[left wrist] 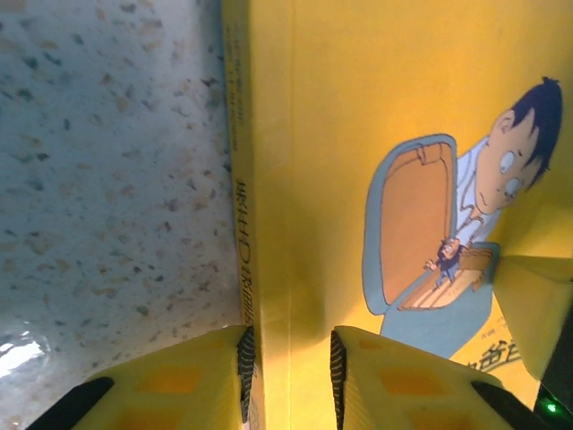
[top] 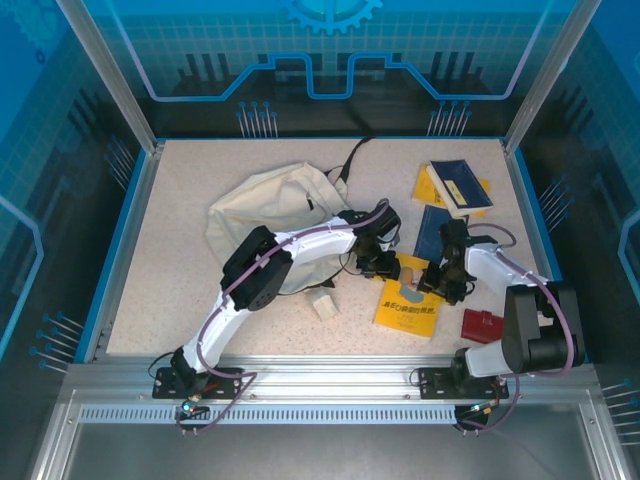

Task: Pack the student bag

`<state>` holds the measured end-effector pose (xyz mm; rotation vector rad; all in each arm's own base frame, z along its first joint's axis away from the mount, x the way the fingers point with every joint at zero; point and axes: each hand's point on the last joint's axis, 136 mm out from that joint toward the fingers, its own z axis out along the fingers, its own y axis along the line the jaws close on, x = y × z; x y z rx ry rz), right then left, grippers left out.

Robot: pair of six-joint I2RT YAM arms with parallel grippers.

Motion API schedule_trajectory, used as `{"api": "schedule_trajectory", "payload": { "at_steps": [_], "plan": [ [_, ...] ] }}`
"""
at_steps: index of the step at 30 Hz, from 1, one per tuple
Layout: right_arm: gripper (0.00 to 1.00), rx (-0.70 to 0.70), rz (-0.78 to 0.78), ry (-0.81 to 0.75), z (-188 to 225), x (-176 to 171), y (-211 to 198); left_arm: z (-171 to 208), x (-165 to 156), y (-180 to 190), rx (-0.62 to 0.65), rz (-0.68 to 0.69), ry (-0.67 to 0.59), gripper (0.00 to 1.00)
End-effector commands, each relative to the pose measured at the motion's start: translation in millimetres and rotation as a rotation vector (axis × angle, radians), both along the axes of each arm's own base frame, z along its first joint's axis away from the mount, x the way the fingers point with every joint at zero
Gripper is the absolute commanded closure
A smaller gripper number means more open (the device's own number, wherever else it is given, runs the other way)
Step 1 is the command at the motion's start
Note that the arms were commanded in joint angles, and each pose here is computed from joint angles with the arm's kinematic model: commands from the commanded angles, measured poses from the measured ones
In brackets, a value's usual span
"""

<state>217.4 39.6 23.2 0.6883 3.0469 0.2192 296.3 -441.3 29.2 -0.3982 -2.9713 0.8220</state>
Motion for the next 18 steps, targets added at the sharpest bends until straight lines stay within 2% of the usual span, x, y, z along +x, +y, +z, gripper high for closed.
{"api": "schedule_trajectory", "payload": {
  "at_steps": [1,6,11,18],
  "plan": [
    [0.58,0.063,0.044,-0.019,8.1,8.6,20.5,-13.3,-5.5,1.2,0.066,-0.039,-0.016,0.69],
    [0.62,0.063,0.06,-0.042,26.0,12.2,26.4,-28.5,-9.1,12.1,0.144,-0.043,-0.013,0.72],
    [0.69,0.069,0.05,-0.072,43.4,14.6,28.2,-35.0,-10.5,15.4,0.163,-0.045,-0.004,0.73],
    [0.84,0.071,0.038,-0.09,52.9,15.3,28.1,-34.8,-10.0,14.8,0.16,-0.047,-0.006,0.73]
  ]
}}
